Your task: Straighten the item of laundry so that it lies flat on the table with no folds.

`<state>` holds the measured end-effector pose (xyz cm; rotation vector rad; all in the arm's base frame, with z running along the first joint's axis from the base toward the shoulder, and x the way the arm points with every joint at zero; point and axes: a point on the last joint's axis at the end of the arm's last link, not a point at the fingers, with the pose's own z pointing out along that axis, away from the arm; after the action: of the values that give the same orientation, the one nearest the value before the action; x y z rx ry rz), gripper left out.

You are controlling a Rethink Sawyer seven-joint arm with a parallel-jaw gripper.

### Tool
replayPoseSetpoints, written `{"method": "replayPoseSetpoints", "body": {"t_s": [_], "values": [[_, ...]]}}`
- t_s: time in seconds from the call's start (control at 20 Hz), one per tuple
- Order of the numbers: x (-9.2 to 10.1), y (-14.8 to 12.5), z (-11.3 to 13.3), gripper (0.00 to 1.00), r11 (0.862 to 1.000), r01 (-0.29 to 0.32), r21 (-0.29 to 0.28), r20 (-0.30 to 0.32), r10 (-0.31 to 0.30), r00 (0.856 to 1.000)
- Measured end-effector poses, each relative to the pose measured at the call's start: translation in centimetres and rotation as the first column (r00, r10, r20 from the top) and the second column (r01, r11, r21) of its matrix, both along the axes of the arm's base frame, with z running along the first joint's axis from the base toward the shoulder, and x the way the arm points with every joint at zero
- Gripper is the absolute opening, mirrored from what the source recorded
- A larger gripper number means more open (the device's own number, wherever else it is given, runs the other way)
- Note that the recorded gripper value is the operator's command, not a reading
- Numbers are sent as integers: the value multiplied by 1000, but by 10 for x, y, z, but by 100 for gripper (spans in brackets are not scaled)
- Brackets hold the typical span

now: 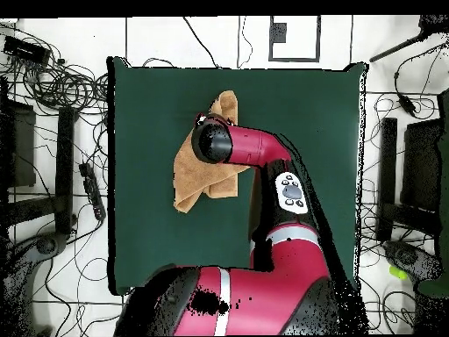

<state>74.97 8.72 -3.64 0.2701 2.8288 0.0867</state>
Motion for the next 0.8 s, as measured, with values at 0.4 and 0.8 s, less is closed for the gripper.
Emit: {"method": "replayPoseSetpoints", "body": {"t_s": [0.4, 0.8], "values": [[0, 0, 0, 100, 1000, -2, -2, 1, 2, 1000], [1, 6, 1, 0, 1000, -15, -18, 5, 15, 1000]]}}
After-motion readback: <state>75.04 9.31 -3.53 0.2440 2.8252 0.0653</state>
